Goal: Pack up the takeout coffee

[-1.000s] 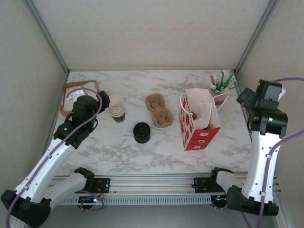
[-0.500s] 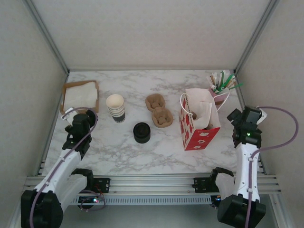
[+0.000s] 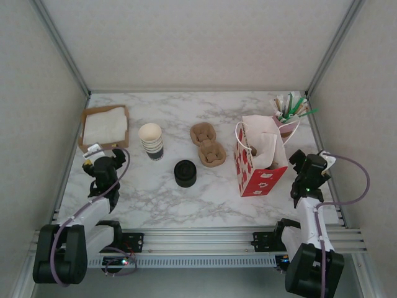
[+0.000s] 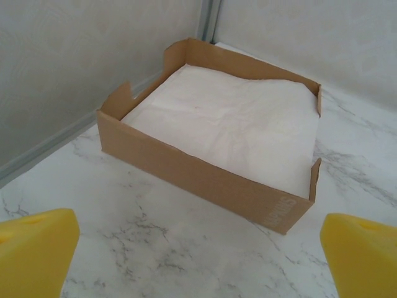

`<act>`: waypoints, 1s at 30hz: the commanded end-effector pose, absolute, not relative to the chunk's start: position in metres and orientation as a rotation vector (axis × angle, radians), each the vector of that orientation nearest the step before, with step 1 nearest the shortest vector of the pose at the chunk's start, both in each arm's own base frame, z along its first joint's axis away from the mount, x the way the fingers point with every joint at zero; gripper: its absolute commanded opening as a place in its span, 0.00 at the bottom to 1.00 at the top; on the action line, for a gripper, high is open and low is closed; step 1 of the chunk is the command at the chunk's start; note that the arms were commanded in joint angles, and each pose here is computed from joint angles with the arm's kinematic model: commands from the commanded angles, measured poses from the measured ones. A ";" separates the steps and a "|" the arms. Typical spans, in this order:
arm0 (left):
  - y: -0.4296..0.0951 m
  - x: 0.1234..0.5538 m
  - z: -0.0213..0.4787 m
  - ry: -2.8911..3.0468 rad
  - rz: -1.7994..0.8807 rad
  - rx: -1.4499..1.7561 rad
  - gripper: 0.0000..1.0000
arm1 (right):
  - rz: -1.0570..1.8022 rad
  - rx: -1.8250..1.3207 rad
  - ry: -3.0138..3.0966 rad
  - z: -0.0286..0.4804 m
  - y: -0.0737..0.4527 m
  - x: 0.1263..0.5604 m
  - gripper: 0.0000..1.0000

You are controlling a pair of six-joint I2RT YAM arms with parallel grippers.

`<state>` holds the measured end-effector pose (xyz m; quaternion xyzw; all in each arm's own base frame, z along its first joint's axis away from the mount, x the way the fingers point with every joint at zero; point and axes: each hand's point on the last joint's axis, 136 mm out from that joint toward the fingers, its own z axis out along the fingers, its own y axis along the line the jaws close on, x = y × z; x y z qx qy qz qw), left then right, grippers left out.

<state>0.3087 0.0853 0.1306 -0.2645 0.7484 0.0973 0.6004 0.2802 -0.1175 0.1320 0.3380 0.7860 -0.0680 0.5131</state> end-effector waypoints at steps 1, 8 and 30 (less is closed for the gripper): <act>0.079 0.316 0.147 1.648 0.193 -0.525 1.00 | -0.191 0.732 1.768 0.151 -0.121 0.297 0.99; 0.076 0.332 0.142 1.658 0.169 -0.506 1.00 | -0.149 0.645 1.773 0.135 -0.108 0.312 0.99; 0.069 0.356 0.147 1.575 0.122 -0.446 1.00 | -0.111 0.368 1.854 0.116 -0.060 0.346 0.99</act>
